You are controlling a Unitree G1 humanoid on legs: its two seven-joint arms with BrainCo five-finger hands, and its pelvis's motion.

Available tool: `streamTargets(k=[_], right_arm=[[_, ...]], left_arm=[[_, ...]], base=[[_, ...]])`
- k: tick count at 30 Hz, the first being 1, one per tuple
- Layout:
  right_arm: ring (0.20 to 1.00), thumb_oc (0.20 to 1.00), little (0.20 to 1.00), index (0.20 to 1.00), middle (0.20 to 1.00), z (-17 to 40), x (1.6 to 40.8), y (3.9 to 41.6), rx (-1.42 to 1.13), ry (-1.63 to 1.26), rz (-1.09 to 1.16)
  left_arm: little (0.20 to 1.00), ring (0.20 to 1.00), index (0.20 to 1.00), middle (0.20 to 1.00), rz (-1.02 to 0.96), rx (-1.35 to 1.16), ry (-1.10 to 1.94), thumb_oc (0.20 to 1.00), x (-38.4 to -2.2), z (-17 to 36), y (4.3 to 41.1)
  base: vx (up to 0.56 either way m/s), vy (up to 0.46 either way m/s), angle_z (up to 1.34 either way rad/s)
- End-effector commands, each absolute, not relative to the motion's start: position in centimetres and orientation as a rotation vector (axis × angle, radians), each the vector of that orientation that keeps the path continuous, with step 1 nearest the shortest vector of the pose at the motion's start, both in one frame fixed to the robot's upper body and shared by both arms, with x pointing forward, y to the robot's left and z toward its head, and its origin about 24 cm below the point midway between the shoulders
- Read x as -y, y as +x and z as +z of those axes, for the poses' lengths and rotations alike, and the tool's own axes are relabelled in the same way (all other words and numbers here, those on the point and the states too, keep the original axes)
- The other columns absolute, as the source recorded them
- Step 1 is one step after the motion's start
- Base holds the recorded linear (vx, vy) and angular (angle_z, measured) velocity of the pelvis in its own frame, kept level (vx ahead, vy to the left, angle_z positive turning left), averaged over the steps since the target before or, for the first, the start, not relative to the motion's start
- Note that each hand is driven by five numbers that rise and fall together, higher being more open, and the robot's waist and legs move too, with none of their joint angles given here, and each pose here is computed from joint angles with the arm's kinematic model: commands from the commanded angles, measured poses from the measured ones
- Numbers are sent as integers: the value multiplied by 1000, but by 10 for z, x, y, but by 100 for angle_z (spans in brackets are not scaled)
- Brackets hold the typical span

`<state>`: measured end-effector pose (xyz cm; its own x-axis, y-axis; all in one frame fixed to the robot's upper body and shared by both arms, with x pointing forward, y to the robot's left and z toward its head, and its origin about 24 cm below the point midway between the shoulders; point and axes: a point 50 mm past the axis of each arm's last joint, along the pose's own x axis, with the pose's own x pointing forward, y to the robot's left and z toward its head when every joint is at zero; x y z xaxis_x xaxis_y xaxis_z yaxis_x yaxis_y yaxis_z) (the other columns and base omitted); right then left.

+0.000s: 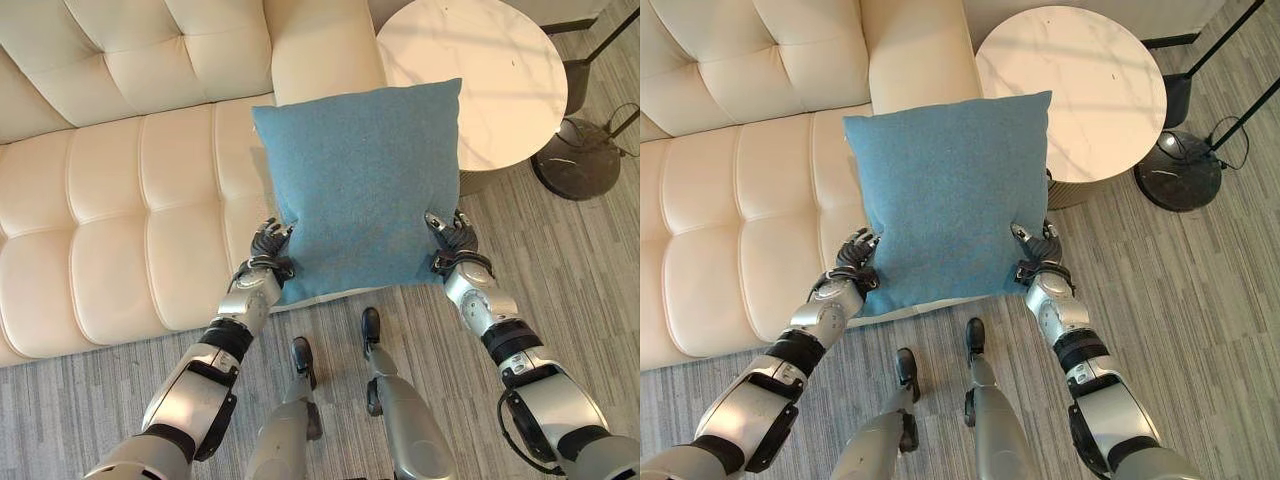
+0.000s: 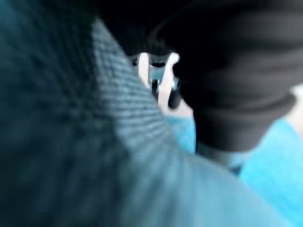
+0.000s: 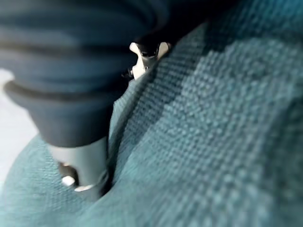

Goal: Pick up all the scattered cushions and arrange them neatly on the sofa.

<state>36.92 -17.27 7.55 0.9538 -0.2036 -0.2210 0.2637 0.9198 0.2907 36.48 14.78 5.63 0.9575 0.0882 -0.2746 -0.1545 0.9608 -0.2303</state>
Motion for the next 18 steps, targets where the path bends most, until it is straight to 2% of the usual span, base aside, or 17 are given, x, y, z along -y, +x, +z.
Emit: streamTargets(k=[1,8,18], right_arm=[[200,200,200,200,200,83,76,370,-231,448,125],[200,200,200,200,200,92,82,360,-139,243,155],[200,200,200,200,200,71,113,301,-36,126,136]], left_arm=[[200,200,200,200,-191,-231,-306,200,-75,76,363],[200,200,200,200,-218,-191,-418,200,-63,78,341],[200,200,200,200,-135,-124,-393,200,-97,61,287]], base=[[0,0,0],[-2,11,5],[-27,83,9]])
